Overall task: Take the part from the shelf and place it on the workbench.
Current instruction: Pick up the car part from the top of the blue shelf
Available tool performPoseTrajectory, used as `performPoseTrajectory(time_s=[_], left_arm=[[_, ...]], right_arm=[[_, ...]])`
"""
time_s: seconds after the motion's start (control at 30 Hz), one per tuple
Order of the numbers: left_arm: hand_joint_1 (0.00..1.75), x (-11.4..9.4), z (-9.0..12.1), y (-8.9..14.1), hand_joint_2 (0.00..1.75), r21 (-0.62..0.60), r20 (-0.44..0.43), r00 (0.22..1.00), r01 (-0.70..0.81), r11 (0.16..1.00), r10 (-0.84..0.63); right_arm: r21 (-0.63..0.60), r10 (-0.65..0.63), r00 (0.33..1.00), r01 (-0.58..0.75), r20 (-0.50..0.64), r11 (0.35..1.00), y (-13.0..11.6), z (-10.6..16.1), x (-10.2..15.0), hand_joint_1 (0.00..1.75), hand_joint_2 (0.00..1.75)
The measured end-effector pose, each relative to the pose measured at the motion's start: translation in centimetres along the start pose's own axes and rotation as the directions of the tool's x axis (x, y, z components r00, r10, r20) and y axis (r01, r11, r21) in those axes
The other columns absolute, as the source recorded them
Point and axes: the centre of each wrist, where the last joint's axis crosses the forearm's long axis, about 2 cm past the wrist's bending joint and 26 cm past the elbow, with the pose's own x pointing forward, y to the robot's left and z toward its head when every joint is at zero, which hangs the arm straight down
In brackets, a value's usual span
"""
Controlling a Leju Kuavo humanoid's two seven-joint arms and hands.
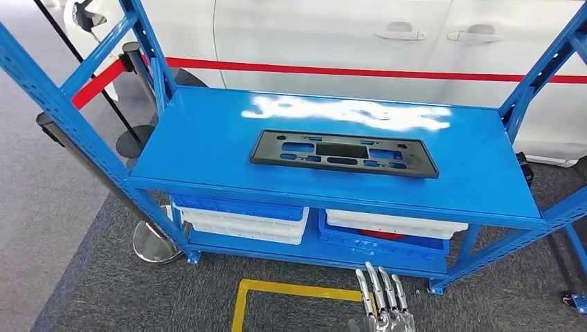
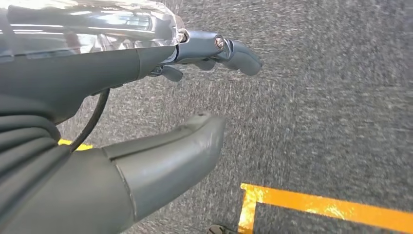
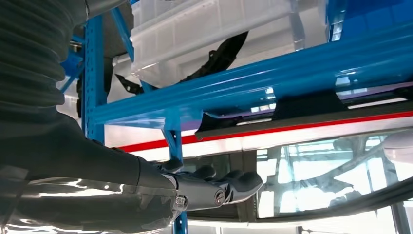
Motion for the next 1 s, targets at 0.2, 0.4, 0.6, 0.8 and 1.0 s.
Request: performPoseTrajectory(time_s=[0.2,0.4,0.6,0.8,1.0], left_arm=[[0.0,0.11,0.0,-0.05,0.0,-0.002,0.004,1.0,0.003,1.0,-0.003],[0.0,-0.07,-0.02,0.07,0.0,0.0,0.001,1.0,0.005,1.0,-0.005],[0.0,-0.07,-0.05,0.14,0.0,0.002,0.001,1.0,0.005,1.0,-0.005],[0.0,0.04,-0.07,0.11,1.75,-0.002,0.003,1.0,0.003,1.0,-0.003],[0.0,0.06,-0.07,0.09,1.75,-0.003,0.003,1.0,0.003,1.0,-0.003]], right_arm=[[0.001,-0.005,1.0,0.005,-0.003,1.0,0.22,-0.14,0.25,0.0,1.75],[0.007,-0.007,1.0,0.007,0.002,1.0,0.38,-0.09,0.38,0.0,1.75],[0.005,-0.008,1.0,0.008,0.001,1.0,0.4,-0.17,0.42,0.0,1.75],[0.005,-0.005,1.0,0.005,-0.003,1.0,0.42,-0.19,0.23,0.0,1.75],[0.013,-0.01,1.0,0.01,-0.01,1.0,0.53,-0.11,0.17,0.0,1.75]])
